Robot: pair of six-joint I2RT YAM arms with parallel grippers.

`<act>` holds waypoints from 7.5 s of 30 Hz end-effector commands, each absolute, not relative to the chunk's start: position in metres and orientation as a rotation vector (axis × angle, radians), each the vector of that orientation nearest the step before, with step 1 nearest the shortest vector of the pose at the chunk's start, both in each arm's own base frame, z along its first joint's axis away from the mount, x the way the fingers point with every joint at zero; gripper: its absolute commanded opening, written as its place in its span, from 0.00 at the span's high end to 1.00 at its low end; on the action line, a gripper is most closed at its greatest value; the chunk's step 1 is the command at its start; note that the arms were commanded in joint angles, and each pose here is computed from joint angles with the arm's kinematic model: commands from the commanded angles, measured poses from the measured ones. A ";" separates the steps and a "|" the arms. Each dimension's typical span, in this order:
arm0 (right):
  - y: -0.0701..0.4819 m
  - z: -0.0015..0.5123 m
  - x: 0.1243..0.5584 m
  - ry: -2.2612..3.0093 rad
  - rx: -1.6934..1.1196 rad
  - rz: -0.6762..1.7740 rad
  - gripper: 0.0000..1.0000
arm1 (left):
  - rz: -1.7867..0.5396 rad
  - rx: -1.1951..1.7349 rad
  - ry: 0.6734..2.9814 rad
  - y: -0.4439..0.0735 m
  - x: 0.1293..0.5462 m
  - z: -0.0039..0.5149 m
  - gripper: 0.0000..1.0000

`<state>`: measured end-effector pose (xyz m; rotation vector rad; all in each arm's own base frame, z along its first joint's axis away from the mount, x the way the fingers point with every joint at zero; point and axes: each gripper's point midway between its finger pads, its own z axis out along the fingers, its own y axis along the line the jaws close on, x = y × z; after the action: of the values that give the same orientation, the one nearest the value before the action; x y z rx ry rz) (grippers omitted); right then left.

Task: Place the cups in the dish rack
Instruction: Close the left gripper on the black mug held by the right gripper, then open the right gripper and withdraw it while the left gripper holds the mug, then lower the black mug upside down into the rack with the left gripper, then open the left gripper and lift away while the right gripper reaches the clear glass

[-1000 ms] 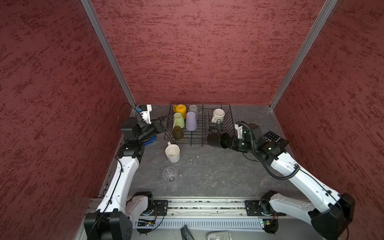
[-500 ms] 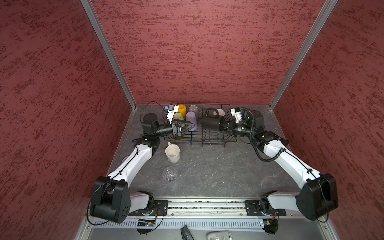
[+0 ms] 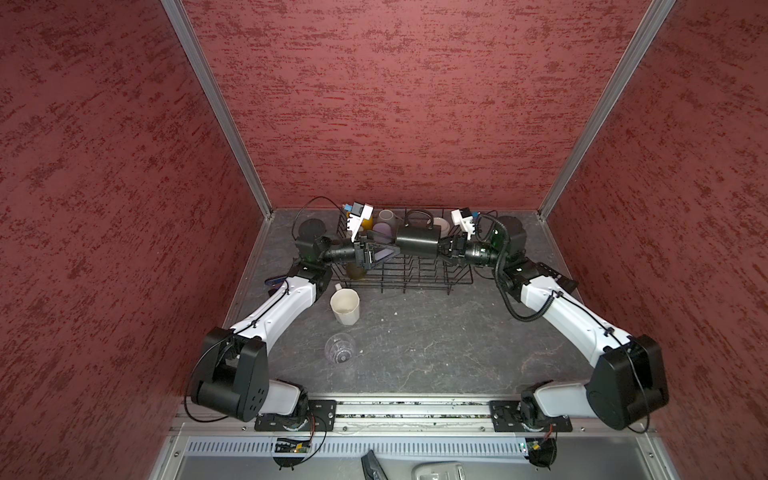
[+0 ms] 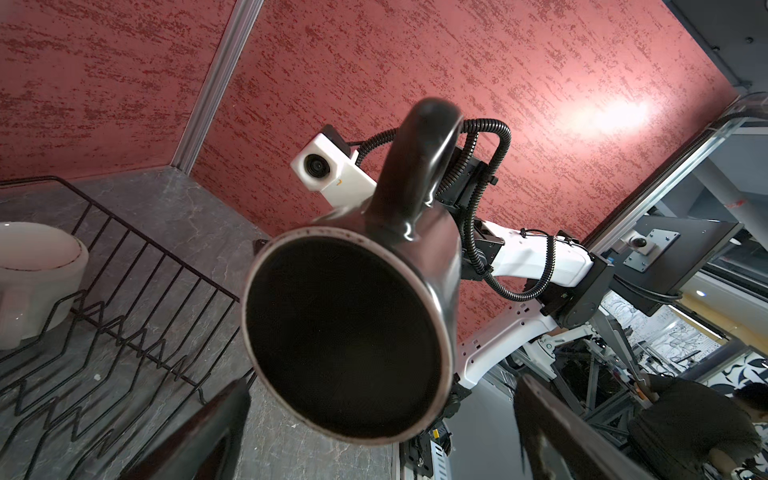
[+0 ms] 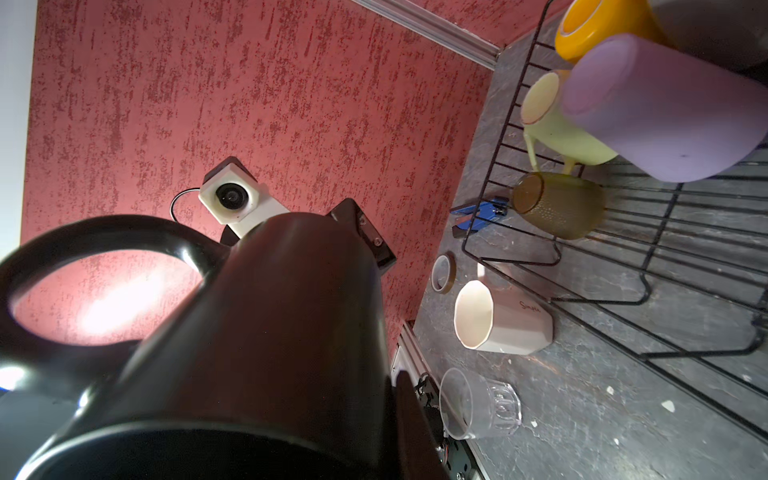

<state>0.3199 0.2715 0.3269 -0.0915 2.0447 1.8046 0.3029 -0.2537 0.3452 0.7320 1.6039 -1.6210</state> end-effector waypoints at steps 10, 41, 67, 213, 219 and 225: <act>0.295 0.352 0.305 1.931 -0.245 1.910 1.00 | -1.619 0.809 1.529 -0.265 0.300 0.360 0.01; 0.302 0.337 0.319 1.937 -0.170 1.924 0.77 | -1.643 0.814 1.503 -0.277 0.300 0.376 1.00; 0.123 0.295 0.360 2.050 0.311 0.842 0.04 | -1.163 0.413 2.051 -0.266 0.394 0.328 1.00; 0.267 0.226 0.265 2.394 -0.257 0.758 0.22 | -0.279 -0.028 1.867 -0.177 0.413 0.385 0.03; 0.334 0.205 0.212 2.464 -0.473 0.735 0.25 | -0.256 -0.177 1.822 -0.098 0.379 0.378 0.00; 0.388 0.177 0.180 2.504 -0.662 0.666 0.28 | -0.224 -0.314 1.830 -0.038 0.349 0.353 0.00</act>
<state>0.1785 0.3798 0.1788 -0.6708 2.5068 0.7470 0.3560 -0.0481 0.3573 -0.2824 1.8364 -0.1942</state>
